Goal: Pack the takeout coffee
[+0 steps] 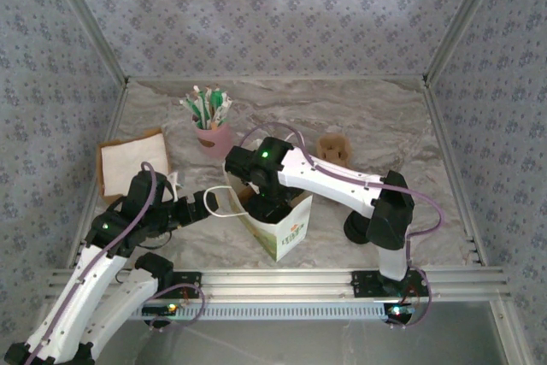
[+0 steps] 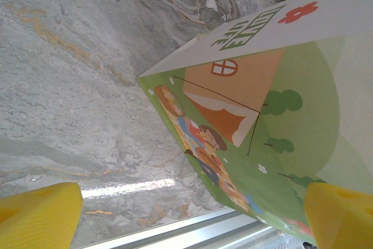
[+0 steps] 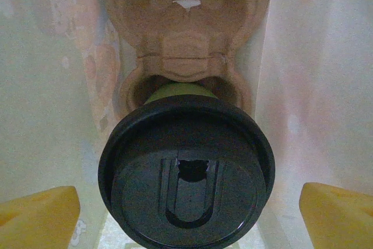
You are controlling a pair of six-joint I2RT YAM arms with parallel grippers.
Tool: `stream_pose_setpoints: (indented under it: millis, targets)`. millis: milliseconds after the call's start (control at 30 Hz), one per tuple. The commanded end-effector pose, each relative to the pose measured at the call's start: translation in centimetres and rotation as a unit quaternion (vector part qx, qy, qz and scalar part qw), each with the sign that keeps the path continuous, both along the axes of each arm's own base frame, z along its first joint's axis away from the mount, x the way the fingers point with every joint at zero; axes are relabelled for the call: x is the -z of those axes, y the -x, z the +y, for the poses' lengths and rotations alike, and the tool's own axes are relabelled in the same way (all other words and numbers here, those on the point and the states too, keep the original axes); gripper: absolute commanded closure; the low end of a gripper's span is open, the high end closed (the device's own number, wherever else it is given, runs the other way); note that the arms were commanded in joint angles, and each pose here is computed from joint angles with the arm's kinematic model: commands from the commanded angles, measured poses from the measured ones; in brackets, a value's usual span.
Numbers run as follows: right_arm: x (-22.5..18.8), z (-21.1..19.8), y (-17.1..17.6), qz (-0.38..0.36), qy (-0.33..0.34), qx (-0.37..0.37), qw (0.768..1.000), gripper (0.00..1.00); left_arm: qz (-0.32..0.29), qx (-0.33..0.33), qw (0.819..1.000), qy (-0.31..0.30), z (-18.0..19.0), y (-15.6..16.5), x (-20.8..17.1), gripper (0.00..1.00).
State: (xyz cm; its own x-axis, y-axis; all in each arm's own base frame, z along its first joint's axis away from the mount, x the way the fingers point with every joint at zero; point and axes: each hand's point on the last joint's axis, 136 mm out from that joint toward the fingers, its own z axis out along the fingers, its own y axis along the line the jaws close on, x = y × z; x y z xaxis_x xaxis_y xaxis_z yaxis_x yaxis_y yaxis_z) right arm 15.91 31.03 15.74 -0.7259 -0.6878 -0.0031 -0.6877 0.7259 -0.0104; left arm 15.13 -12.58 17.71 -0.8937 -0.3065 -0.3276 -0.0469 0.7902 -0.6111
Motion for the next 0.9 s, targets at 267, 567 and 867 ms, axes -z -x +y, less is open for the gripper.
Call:
stream_pose_setpoints:
  millis: [267,567,867]
  targets:
    - [-0.9,-0.3,0.3,-0.004,0.007,0.003,1.0,0.01,-0.01,-0.002,1.0,0.003,0.0,0.1,-0.9,0.03]
    - [-2.7,-0.3,0.1,-0.024,-0.002,0.006,1.0,0.01,-0.012,-0.003,1.0,0.004,0.2,0.2,-1.2,0.03]
    - [-4.0,-0.2,0.2,-0.034,-0.016,0.007,0.999,0.01,-0.016,-0.004,1.0,0.002,0.3,0.2,-1.6,0.03]
